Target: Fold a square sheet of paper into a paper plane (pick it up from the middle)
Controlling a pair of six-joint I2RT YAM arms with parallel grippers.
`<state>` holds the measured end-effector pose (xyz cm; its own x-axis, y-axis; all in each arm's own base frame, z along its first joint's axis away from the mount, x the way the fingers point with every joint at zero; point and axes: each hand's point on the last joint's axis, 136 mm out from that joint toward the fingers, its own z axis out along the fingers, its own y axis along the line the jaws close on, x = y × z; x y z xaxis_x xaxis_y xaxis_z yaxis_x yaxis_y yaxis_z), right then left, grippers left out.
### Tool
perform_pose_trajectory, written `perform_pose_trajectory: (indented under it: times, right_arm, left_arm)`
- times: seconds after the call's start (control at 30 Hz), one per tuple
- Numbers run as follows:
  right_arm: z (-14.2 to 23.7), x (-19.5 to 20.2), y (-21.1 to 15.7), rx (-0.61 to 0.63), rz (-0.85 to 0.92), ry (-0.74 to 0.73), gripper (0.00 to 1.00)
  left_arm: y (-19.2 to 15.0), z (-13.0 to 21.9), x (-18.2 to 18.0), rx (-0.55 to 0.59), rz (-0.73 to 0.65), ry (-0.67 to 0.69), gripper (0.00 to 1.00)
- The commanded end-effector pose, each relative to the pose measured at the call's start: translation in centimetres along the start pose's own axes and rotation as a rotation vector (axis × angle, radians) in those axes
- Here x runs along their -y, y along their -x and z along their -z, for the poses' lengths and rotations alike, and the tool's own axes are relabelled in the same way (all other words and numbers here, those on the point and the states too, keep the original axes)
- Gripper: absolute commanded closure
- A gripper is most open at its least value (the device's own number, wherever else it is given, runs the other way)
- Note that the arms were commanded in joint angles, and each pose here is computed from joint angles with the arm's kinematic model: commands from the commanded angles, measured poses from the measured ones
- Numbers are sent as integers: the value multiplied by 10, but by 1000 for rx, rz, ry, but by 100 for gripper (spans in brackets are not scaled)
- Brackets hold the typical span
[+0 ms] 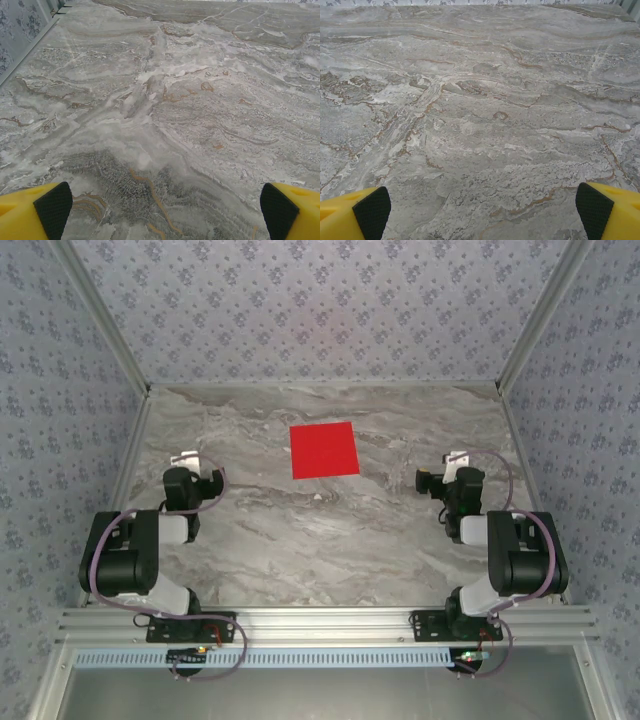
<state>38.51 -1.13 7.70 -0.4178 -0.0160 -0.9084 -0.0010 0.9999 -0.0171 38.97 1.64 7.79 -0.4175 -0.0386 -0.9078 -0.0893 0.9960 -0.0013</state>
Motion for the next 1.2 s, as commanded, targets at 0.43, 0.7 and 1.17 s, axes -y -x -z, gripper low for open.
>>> perform_pose_trajectory:
  times: [0.43, 0.7, 1.17]
  right_arm:
    - [-3, 3, 6, 10, -12, -12, 0]
    - [-3, 3, 6, 12, -12, -13, 0]
    - [16, 7, 46, -109, 63, -143, 0]
  left_arm:
    - [13, -3, 3, 37, -5, -15, 1]
    - [12, -3, 3, 36, -5, -17, 1]
    - [59, 20, -16, -8, 64, 95, 1]
